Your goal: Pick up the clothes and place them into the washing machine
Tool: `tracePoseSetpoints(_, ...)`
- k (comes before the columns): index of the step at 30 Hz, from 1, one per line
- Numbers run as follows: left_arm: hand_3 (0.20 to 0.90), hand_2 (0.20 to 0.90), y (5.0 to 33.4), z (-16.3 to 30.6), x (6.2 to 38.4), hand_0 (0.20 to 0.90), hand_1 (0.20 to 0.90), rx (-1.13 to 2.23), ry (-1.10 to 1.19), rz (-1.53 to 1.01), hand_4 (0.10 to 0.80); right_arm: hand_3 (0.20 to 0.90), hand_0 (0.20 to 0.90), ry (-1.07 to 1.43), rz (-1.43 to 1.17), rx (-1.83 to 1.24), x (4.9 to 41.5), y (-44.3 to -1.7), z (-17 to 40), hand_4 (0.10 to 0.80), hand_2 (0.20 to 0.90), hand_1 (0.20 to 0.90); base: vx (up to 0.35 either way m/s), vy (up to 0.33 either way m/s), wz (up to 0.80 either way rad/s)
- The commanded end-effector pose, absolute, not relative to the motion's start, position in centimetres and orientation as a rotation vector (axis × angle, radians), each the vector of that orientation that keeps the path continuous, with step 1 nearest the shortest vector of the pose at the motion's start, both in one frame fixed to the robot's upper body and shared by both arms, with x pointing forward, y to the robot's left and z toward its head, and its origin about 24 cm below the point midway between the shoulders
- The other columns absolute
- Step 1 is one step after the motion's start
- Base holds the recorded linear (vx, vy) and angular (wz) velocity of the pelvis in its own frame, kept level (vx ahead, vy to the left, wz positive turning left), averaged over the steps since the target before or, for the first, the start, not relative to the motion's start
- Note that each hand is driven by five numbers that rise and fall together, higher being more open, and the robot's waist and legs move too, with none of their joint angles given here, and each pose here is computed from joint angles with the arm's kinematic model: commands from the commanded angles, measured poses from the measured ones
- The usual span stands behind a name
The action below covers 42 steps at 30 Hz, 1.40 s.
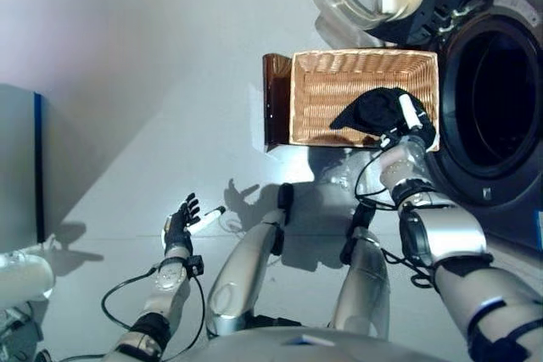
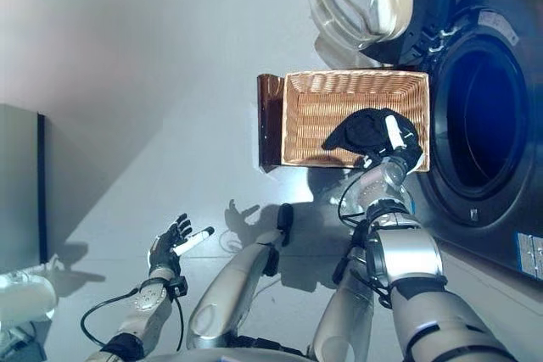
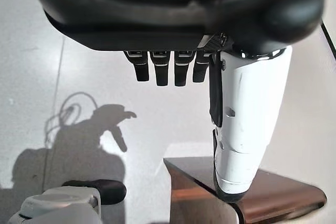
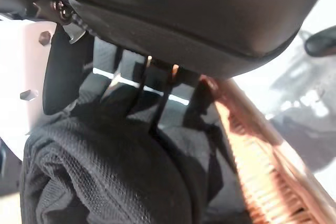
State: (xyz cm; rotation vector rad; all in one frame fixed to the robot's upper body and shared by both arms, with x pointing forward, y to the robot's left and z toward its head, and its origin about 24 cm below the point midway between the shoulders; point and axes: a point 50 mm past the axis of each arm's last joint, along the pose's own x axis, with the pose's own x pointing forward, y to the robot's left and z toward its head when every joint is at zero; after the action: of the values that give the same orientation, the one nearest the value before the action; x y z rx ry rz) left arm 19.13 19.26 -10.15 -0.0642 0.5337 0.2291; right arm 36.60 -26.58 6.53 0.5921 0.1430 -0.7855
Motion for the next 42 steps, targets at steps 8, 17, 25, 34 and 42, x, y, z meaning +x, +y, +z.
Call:
tracePoseSetpoints(8, 0.9, 0.9, 20.7, -10.9, 17.0, 0.9, 0.9, -0.004, 0.562, 0.278, 0.8, 0.9, 0.9, 0.071, -0.757, -0.157, 37.9, -30.0, 13.1, 0.8, 0.9, 0.9, 0.013, -0.026, -0.01)
tracePoseSetpoints(17, 0.9, 0.9, 22.0, -9.3, 18.1, 0.9, 0.9, 0.054, 0.465, 0.321, 0.8, 0.9, 0.9, -0.026, -0.582, -0.949, 39.9, -26.3, 15.8, 0.8, 0.9, 0.9, -0.029, -0.035, 0.06)
tracePoseSetpoints(25, 0.9, 0.9, 21.8, -7.9, 20.1, 0.9, 0.9, 0.042, 0.38, 0.332, 0.8, 0.9, 0.9, -0.057, -0.563, -1.12, 40.5, -25.4, 17.3, 0.8, 0.9, 0.9, -0.011, -0.014, 0.08)
tracePoseSetpoints(34, 0.9, 0.9, 21.1, -6.6, 21.5, 0.9, 0.9, 0.027, 0.321, 0.324, 0.8, 0.9, 0.9, -0.003, -0.675, -1.202, 40.0, -27.6, 19.1, 0.8, 0.9, 0.9, -0.011, -0.007, 0.13)
tracePoseSetpoints(42, 0.9, 0.9, 20.2, -5.7, 22.2, 0.9, 0.9, 0.002, 0.274, 0.313, 0.8, 0.9, 0.9, 0.132, -0.716, -1.273, 38.8, -30.5, 18.3, 0.8, 0.9, 0.9, -0.003, 0.012, 0.02)
